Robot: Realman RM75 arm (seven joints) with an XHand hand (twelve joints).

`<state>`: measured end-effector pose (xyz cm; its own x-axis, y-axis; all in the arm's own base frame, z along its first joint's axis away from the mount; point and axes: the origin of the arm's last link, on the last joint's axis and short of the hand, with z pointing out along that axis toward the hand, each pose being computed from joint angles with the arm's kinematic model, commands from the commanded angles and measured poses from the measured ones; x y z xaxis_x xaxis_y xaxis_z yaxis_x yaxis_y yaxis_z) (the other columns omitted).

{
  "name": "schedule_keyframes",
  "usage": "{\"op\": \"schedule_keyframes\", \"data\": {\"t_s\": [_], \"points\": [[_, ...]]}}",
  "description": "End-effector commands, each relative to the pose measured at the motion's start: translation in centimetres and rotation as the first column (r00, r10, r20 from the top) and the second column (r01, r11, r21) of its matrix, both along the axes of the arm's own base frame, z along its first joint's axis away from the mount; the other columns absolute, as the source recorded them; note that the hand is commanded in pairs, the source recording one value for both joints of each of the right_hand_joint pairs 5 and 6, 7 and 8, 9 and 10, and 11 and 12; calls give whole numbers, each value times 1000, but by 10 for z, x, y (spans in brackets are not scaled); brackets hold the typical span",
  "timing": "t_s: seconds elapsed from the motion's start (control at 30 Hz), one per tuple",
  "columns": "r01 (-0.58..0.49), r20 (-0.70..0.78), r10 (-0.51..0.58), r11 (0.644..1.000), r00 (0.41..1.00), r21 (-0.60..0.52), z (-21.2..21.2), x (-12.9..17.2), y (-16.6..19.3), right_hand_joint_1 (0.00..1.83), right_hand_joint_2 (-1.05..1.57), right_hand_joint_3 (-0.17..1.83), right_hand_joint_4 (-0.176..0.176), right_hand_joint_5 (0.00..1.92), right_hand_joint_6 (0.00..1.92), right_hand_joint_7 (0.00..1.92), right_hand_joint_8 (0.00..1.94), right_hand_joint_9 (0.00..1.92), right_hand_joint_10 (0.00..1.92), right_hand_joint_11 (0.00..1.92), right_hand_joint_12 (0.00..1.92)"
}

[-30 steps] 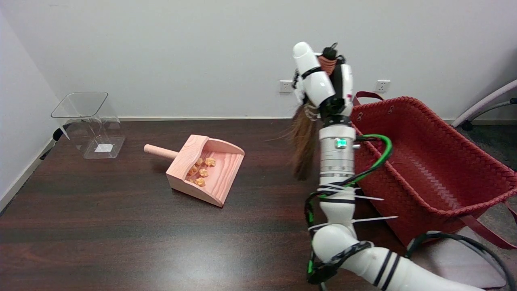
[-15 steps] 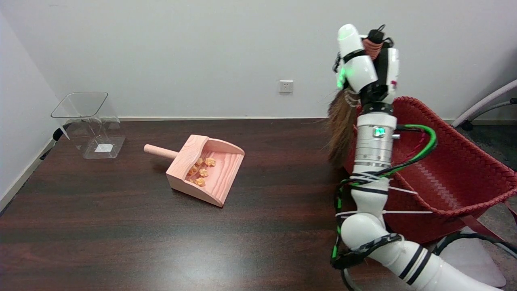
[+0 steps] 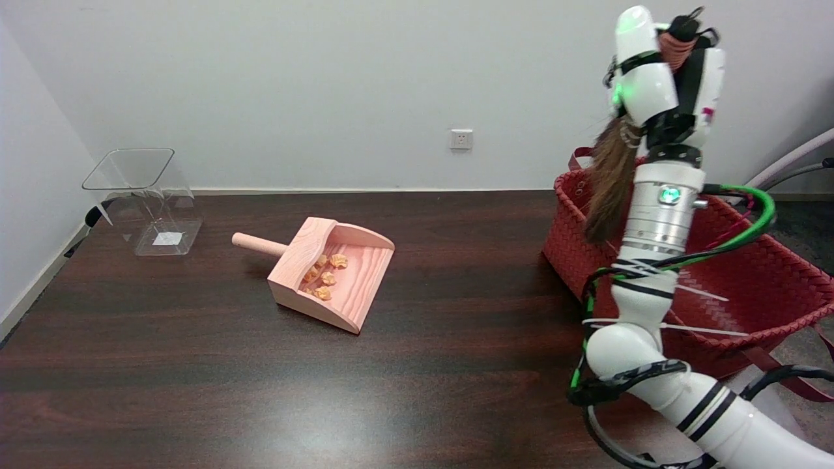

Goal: Place the broom into the brown storage basket.

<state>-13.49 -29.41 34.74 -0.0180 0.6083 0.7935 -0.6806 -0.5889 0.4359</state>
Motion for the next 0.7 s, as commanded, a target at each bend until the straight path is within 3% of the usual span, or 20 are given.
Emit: {"op": "schedule_keyframes", "data": {"t_s": [0.03,0.47,0.7], "points": [[-86,-63,77,984,995,-156,48,26,23,777,1571,375,0,1920,1920,1903,1903,1920,1920,1920,1920],[117,-57,-130,975,990,-188,72,-15,10,773,1571,407,0,1920,1920,1836,1836,1920,1920,1920,1920],[299,-49,-315,932,948,-205,85,-58,-2,769,1571,368,0,1920,1920,1788,1788,1920,1920,1920,1920]]}}
